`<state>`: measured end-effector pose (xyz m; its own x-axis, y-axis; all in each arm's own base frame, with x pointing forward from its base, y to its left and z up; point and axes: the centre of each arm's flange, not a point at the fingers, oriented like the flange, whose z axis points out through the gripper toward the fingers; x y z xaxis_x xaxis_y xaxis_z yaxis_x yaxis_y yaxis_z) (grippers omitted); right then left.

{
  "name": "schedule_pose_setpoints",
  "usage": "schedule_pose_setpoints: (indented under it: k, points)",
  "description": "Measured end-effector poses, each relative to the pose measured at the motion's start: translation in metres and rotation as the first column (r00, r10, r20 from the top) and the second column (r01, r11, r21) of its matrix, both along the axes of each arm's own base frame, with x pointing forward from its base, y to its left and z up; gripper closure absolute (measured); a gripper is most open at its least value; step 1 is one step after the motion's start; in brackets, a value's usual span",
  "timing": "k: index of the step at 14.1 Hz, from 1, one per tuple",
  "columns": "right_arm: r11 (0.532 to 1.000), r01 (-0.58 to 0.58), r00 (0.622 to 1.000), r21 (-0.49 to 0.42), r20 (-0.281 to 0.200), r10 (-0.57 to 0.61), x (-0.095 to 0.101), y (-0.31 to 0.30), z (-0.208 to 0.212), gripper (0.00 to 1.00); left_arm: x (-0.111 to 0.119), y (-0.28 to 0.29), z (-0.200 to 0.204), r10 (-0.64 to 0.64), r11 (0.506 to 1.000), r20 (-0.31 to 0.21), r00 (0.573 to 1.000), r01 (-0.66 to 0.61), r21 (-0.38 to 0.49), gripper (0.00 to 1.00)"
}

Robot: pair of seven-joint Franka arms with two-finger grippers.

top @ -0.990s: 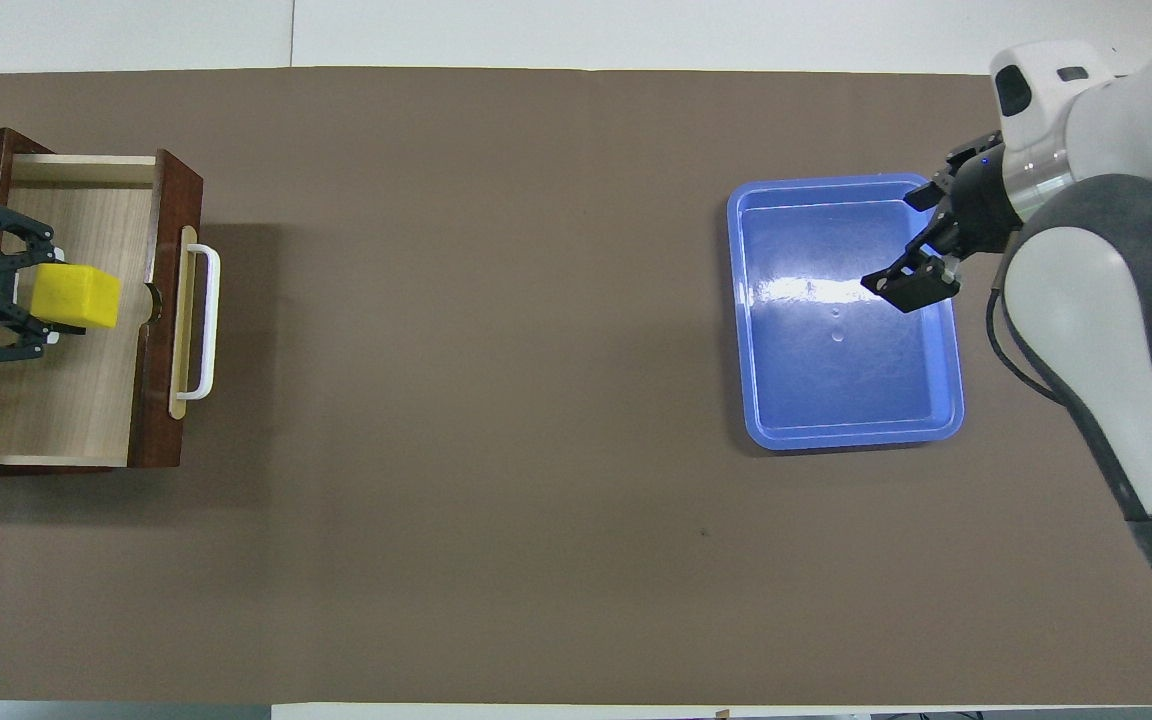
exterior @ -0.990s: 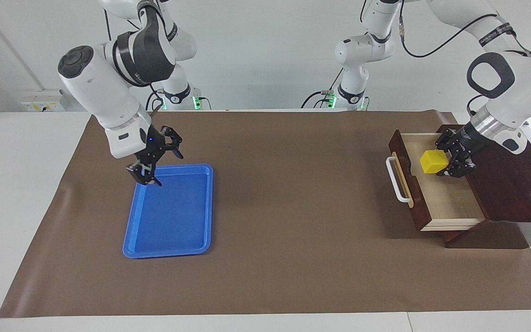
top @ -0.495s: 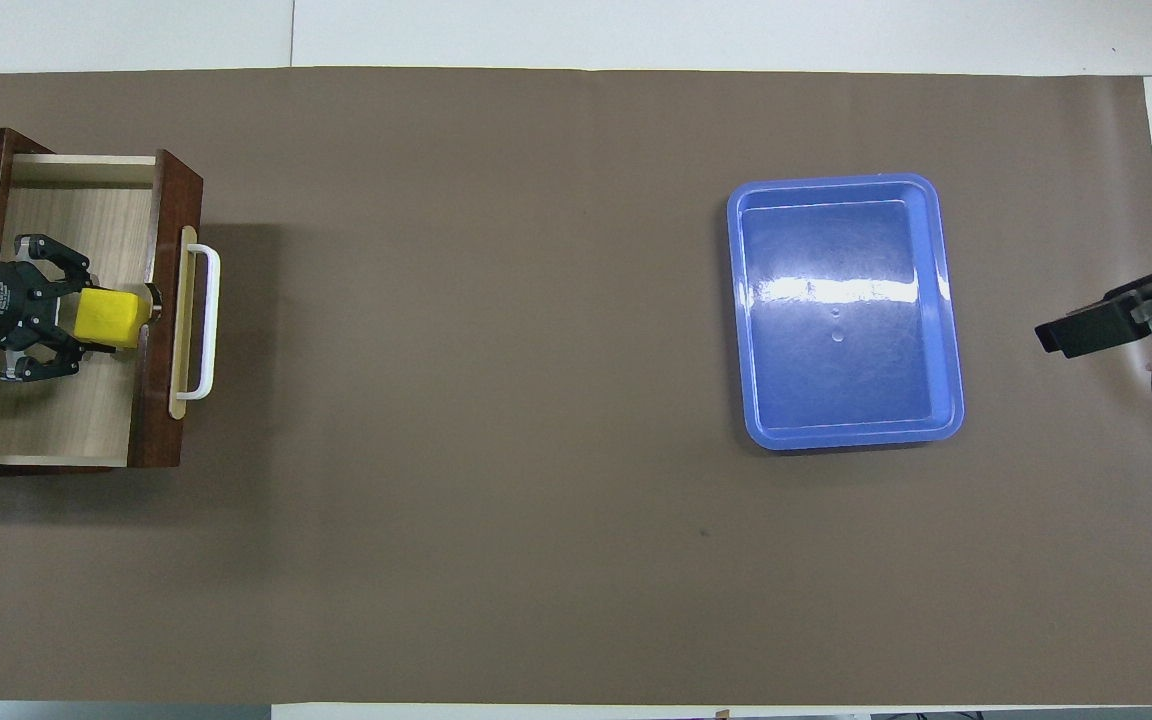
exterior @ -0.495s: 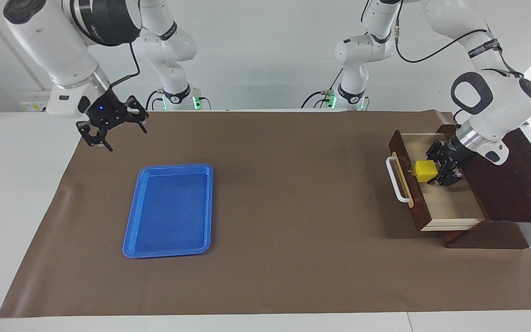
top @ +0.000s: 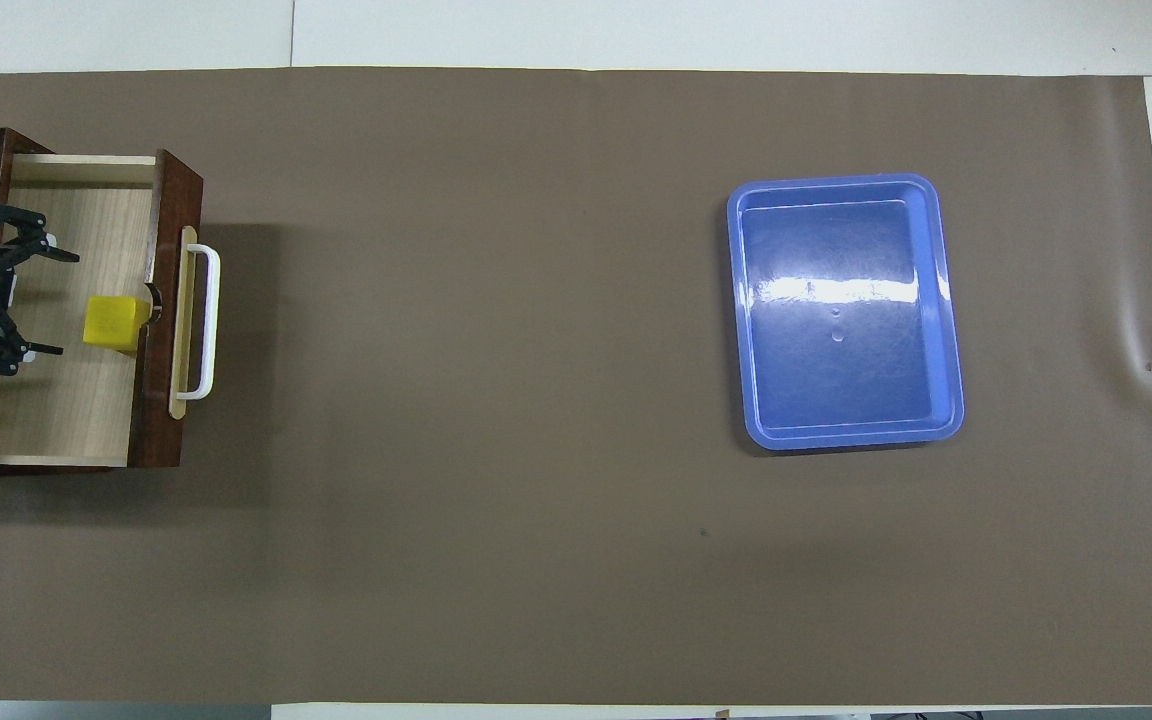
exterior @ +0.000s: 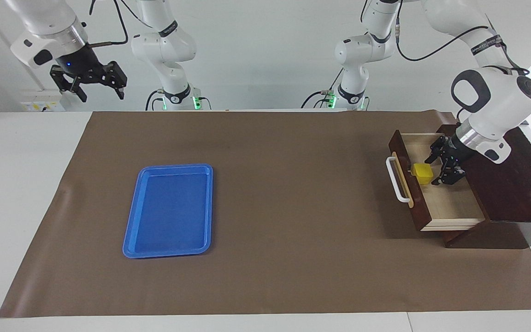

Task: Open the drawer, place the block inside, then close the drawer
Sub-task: 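Push the drawer shut with the left gripper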

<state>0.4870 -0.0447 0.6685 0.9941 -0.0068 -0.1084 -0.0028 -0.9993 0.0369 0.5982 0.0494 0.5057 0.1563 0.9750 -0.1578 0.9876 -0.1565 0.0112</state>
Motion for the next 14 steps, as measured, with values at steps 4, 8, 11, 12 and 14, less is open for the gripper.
schedule_pose_setpoints:
  k: [4,8,11,12,14]
  points:
    - [1.000,0.012,1.000,-0.007,-0.004,-0.012,0.002,-0.002,-0.003,0.00,0.006,-0.120,0.004,-0.020,0.997,-0.032,0.999,0.022,0.071,0.00]
    - [1.000,0.018,1.000,-0.005,0.016,-0.018,0.005,-0.006,-0.003,0.00,-0.007,-0.160,-0.059,-0.026,0.987,-0.040,0.999,0.032,0.160,0.00]
    - [0.999,0.013,0.999,0.045,0.029,-0.014,0.010,0.001,-0.006,0.00,-0.002,-0.118,-0.067,0.007,0.982,-0.027,1.000,-0.002,0.191,0.00]
    - [0.998,0.014,0.999,0.054,0.031,-0.015,0.012,0.002,-0.007,0.00,-0.001,-0.107,-0.065,0.006,0.978,-0.020,1.000,-0.001,0.209,0.00]
    - [0.998,0.018,0.999,0.060,0.031,-0.020,0.012,0.003,-0.007,0.00,0.000,-0.094,-0.062,0.002,0.972,-0.011,1.000,0.000,0.237,0.00]
